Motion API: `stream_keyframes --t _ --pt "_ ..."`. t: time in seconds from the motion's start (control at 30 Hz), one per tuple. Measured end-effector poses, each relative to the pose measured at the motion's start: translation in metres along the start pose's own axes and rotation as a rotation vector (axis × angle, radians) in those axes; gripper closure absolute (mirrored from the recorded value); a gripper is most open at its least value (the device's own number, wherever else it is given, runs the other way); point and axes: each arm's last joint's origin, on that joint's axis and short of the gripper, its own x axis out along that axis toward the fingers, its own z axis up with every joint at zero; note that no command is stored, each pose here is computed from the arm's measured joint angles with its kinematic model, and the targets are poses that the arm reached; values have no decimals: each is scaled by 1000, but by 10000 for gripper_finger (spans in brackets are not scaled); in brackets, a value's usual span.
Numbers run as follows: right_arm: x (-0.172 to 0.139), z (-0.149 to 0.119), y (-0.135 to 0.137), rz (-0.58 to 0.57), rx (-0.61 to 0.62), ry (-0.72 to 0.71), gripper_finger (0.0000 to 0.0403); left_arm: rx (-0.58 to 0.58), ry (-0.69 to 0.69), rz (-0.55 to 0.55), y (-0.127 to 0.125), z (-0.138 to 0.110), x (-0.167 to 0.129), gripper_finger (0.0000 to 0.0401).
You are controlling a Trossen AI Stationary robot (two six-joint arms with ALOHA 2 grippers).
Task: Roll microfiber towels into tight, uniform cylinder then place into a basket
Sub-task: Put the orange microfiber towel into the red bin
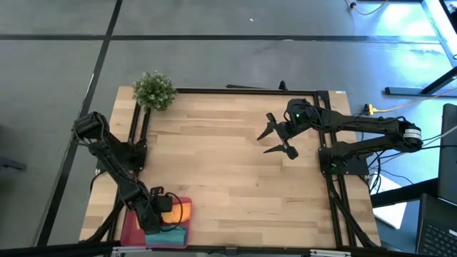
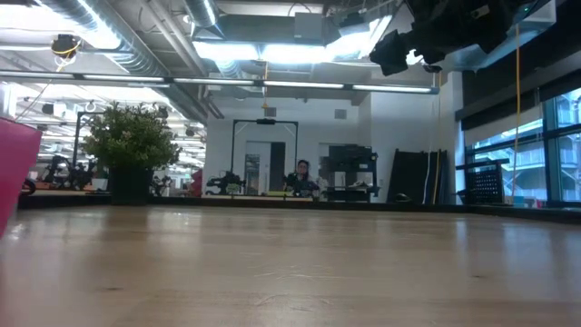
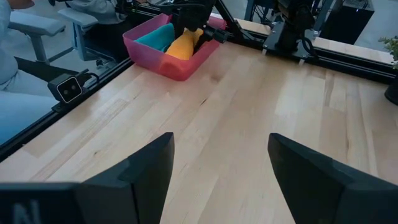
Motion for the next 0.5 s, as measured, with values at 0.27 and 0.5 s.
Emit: stream_keyframes --t 0.27,0.5 --pt "0 0 0 0 0 0 142 -6 6 -10 -5 2 -4 111" --pt "0 0 0 0 -1 -1 142 -9 11 14 -10 6 -9 86"
